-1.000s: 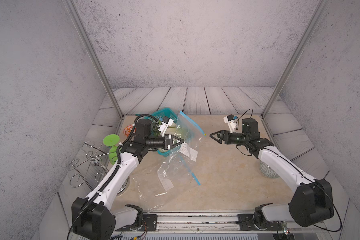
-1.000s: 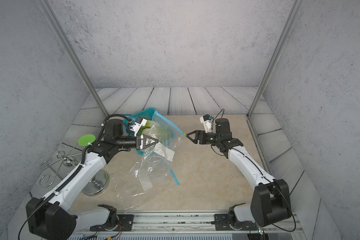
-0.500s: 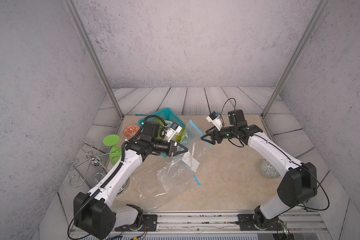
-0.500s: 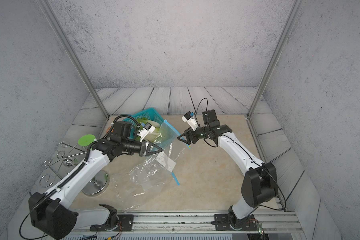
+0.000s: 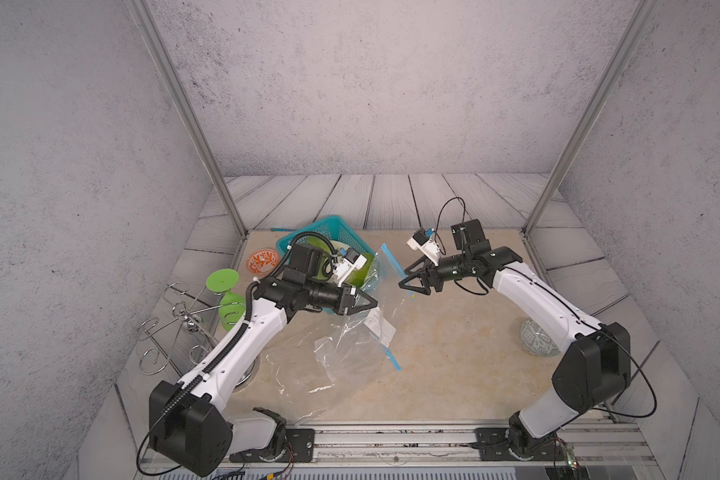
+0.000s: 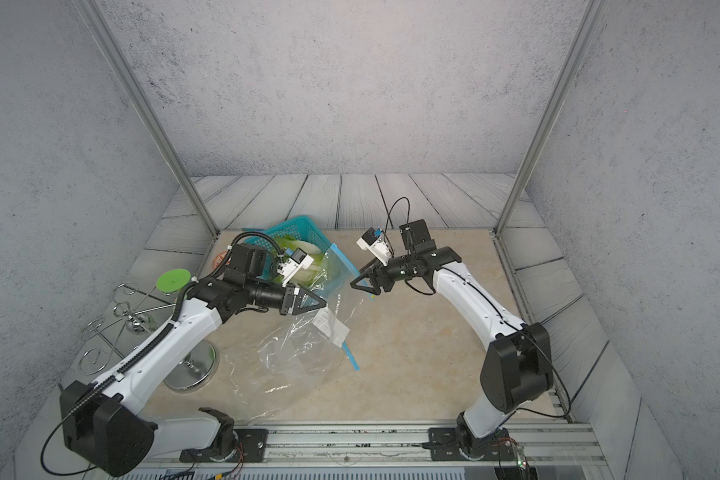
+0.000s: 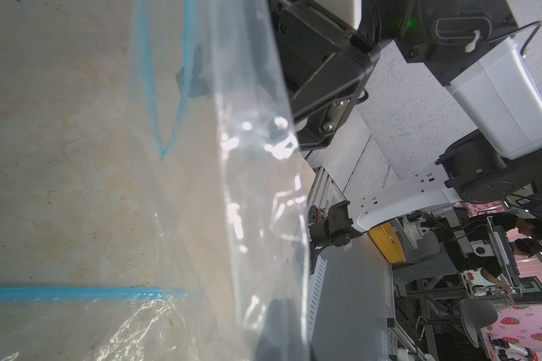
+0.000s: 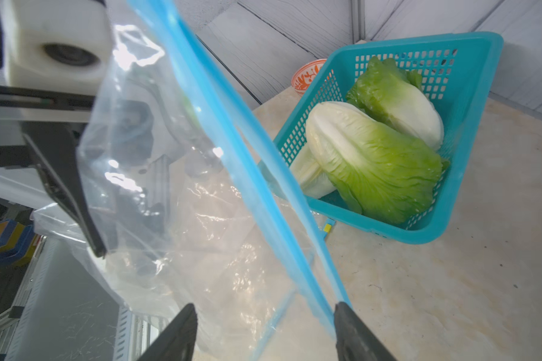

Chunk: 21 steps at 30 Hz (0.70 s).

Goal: Put the chinese cabbages into a zipper bag and zip it
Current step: Open the zipper of the food storage bag at the center of the board.

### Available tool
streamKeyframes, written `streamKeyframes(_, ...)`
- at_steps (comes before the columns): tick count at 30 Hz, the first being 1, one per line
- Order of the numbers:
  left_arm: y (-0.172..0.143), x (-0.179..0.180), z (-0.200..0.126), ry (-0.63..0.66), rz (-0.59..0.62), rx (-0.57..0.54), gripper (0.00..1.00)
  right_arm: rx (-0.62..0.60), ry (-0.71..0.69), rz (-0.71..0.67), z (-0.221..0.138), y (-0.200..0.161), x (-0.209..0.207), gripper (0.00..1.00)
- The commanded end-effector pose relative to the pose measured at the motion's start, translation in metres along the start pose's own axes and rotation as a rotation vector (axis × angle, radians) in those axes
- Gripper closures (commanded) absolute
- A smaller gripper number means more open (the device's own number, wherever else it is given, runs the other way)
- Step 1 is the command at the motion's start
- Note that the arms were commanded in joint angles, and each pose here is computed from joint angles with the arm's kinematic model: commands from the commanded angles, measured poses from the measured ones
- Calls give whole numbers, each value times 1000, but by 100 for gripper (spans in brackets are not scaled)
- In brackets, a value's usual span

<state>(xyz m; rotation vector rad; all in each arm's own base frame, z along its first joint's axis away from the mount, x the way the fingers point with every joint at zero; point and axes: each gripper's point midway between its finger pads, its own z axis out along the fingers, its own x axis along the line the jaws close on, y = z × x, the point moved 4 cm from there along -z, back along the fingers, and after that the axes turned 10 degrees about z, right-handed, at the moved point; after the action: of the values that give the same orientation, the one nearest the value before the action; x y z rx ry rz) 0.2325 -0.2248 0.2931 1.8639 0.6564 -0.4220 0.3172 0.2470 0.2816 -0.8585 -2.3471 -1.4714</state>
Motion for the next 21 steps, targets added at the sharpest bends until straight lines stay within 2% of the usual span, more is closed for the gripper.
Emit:
streamKeyframes(1, 2, -8, 0, -26, 36, 4, 100, -19, -75, -5, 3, 9, -16, 30)
streamKeyframes(5, 0, -9, 3, -31, 31, 12, 100, -31, -31, 3, 4, 13, -11, 31)
streamKeyframes(12, 2, -9, 2, -19, 38, 14, 100, -35, 170, 7, 4, 6, 21, 49)
streamKeyframes(21, 0, -7, 1, 3, 33, 31, 100, 24, 225, 35, 9, -13, 22, 61)
